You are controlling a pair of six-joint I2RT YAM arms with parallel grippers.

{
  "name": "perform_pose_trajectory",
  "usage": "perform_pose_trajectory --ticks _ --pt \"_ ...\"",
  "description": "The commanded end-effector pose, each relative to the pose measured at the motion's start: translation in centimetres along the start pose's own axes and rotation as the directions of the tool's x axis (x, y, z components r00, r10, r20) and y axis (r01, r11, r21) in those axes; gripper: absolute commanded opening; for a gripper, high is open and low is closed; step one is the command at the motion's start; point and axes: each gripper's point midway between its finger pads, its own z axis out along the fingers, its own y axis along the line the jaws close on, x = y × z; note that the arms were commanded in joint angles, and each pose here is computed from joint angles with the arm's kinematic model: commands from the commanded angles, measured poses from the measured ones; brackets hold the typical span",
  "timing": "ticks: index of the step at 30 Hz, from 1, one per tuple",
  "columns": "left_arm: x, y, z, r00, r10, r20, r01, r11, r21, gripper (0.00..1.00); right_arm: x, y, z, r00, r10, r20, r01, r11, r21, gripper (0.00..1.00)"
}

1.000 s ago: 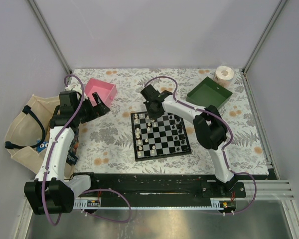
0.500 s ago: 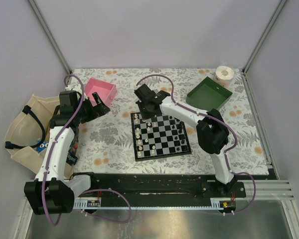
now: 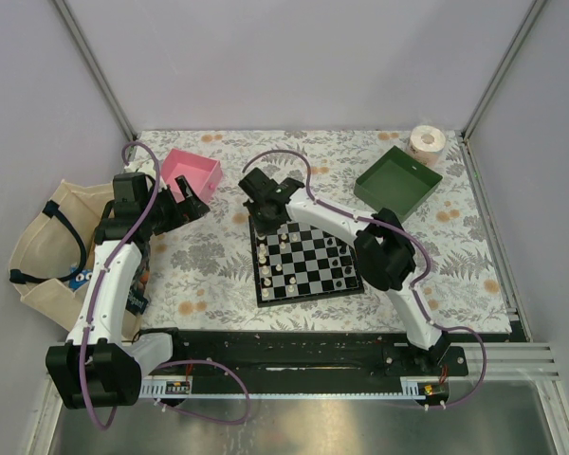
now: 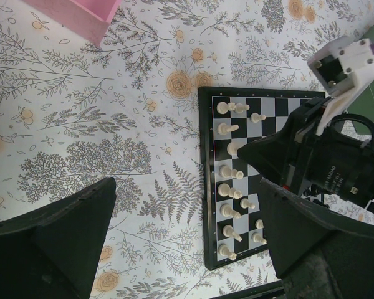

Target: Set up the chess pieces on the board

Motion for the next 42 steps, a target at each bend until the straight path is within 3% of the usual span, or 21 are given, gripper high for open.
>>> perform_pose_trajectory --ticks 1,32,36,42 --pt "-1.1 -0.8 -0.4 0.999 0.027 0.042 -0.029 0.999 0.034 0.99 -0.8 1.0 -0.4 1.0 0.006 0.014 -0.006 1.0 -0.02 0.0" --pt "-1.2 -0.8 -0.5 0.999 0.028 0.046 -0.03 0.999 0.032 0.99 0.4 0.7 1.2 1.0 0.0 -0.029 0.001 1.0 0.01 0.05" --pt "-1.1 -0.8 -0.5 0.999 0.028 0.044 -0.029 0.999 0.033 0.99 0.3 0.9 1.2 1.0 -0.002 -0.028 0.002 1.0 -0.002 0.11" --pt "-1.1 -0.8 -0.5 0.999 0.028 0.044 -0.029 0.999 0.032 0.99 -0.4 1.2 0.3 1.0 -0.007 -0.009 0.006 1.0 -0.014 0.3"
